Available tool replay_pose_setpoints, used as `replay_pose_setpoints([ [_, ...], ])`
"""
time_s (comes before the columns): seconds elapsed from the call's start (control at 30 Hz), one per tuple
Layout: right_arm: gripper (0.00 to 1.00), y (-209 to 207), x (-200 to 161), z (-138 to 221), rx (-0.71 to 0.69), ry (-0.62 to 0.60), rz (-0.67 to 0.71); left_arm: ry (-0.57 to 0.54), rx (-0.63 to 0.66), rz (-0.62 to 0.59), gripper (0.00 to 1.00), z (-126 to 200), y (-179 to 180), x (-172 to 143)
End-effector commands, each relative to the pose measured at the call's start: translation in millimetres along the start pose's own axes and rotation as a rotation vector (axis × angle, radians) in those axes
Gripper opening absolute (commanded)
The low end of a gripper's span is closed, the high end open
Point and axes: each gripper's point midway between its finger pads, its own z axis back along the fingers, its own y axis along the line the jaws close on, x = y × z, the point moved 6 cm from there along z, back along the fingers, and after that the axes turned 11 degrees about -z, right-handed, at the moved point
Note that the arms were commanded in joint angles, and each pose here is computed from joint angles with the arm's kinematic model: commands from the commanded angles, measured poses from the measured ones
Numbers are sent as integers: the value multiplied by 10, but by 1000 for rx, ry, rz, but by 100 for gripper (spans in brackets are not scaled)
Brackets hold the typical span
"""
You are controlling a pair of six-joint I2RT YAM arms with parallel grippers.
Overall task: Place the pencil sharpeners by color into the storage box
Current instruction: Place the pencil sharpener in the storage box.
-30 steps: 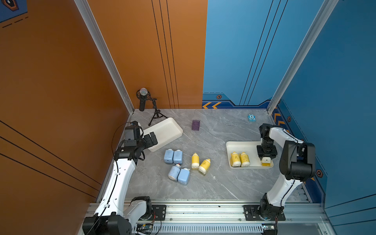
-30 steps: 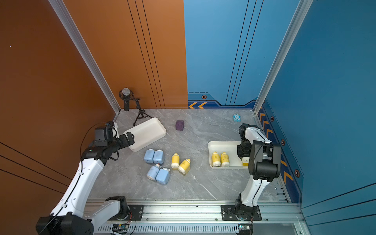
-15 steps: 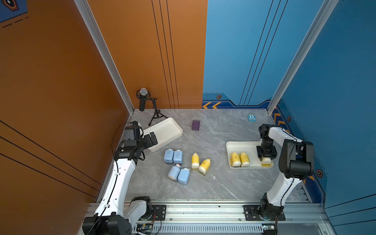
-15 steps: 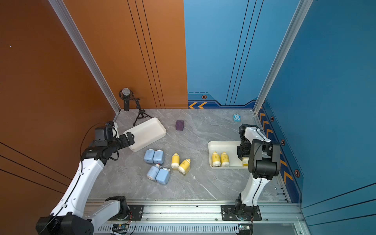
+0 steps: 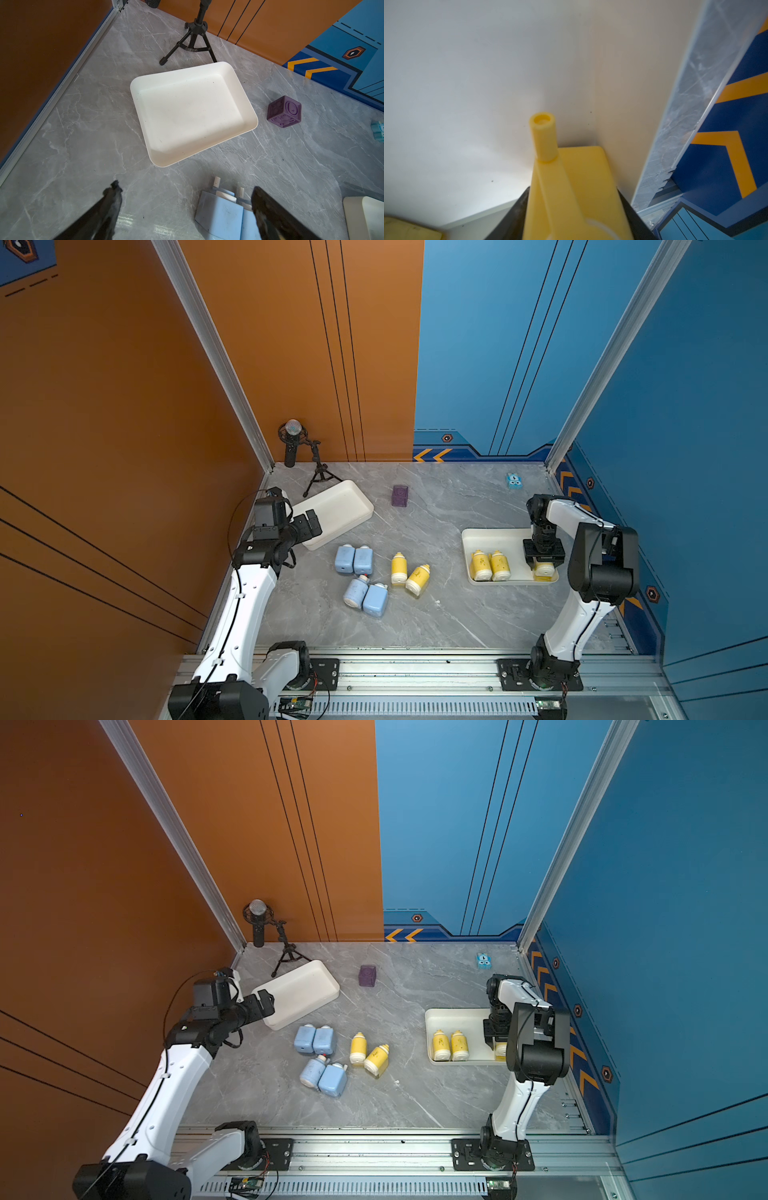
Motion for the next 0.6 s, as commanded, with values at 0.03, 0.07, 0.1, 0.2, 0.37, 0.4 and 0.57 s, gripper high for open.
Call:
replay_pose_setpoints([
  [0.03,59,-82,-7,253,-25,-55,-14,-12,10,-9,98,67,19,15],
  [0.07,59,-83,-7,272,-29,-59,-12,-13,11,-8,98,70,20,16],
  [0.1,59,-77,-8,291,-31,-63,-9,-15,11,-9,98,74,20,16],
  [0.2,58,-57,-11,329,-37,-72,2,-17,12,-9,98,81,20,20],
  [0.37,59,-13,-1,416,-63,-97,30,-21,13,-8,98,90,22,21],
  [0.4,58,-1,3,434,-71,-103,37,-19,14,-8,98,89,24,15],
  [0.57,58,32,0,509,-130,-132,68,-25,14,-8,98,104,25,23],
])
